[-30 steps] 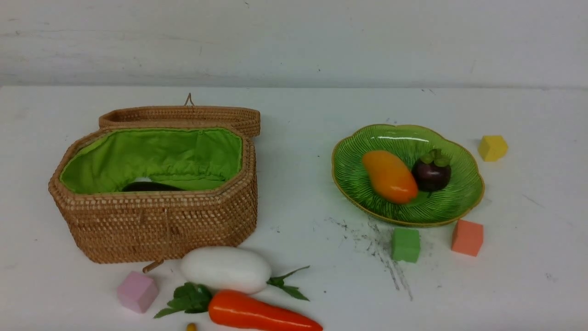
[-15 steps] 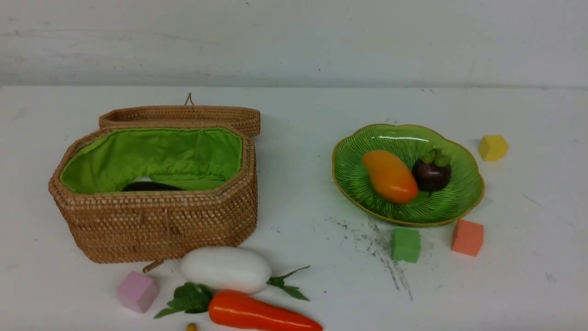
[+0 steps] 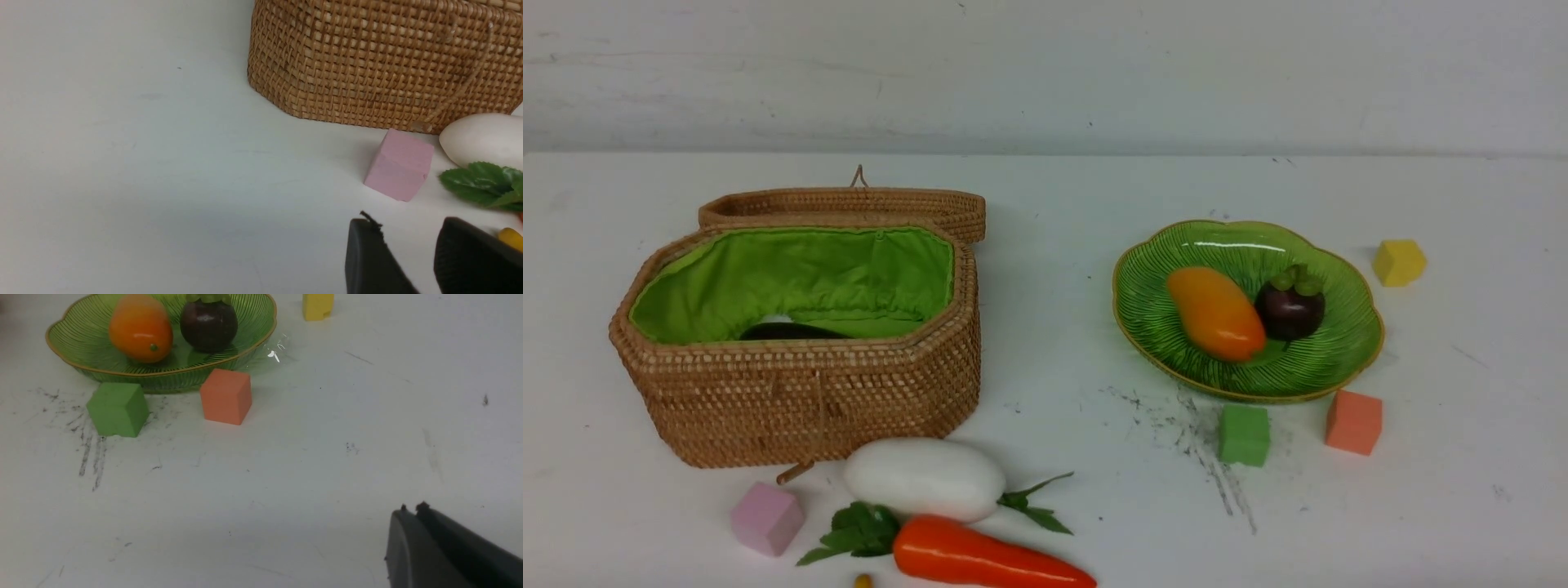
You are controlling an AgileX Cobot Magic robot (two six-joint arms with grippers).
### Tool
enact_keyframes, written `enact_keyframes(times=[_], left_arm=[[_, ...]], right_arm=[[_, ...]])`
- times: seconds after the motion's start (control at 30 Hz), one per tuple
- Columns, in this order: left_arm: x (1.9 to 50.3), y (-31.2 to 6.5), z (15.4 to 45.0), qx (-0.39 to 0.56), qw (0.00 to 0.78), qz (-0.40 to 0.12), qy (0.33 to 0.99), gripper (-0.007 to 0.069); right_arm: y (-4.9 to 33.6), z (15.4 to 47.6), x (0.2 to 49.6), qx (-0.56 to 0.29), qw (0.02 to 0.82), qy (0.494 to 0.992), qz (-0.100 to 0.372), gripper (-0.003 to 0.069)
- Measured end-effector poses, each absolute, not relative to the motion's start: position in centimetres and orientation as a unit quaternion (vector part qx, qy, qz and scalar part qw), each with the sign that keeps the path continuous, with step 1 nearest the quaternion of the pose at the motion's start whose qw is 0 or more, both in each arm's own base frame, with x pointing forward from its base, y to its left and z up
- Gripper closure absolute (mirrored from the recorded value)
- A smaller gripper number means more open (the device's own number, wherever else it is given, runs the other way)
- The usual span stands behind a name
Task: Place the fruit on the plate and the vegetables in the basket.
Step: Use the left arm to grab a banana and put it into the right plate
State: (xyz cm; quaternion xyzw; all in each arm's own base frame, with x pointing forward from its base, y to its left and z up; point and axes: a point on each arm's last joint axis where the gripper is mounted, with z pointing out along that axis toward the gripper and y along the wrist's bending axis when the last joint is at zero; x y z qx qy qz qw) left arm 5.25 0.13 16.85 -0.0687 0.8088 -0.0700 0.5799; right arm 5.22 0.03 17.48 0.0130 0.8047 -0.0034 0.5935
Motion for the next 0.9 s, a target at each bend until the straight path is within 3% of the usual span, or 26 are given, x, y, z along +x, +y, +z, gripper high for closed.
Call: enact_keyframes(times=[0.9], left_arm=[[5.25,0.13,16.85,-0.069,0.580,-0.070,0.809,0.0386]], right_arm=[[0.03,17.48,5.22,0.013,0.593,0.805,-0.003,0.0588]])
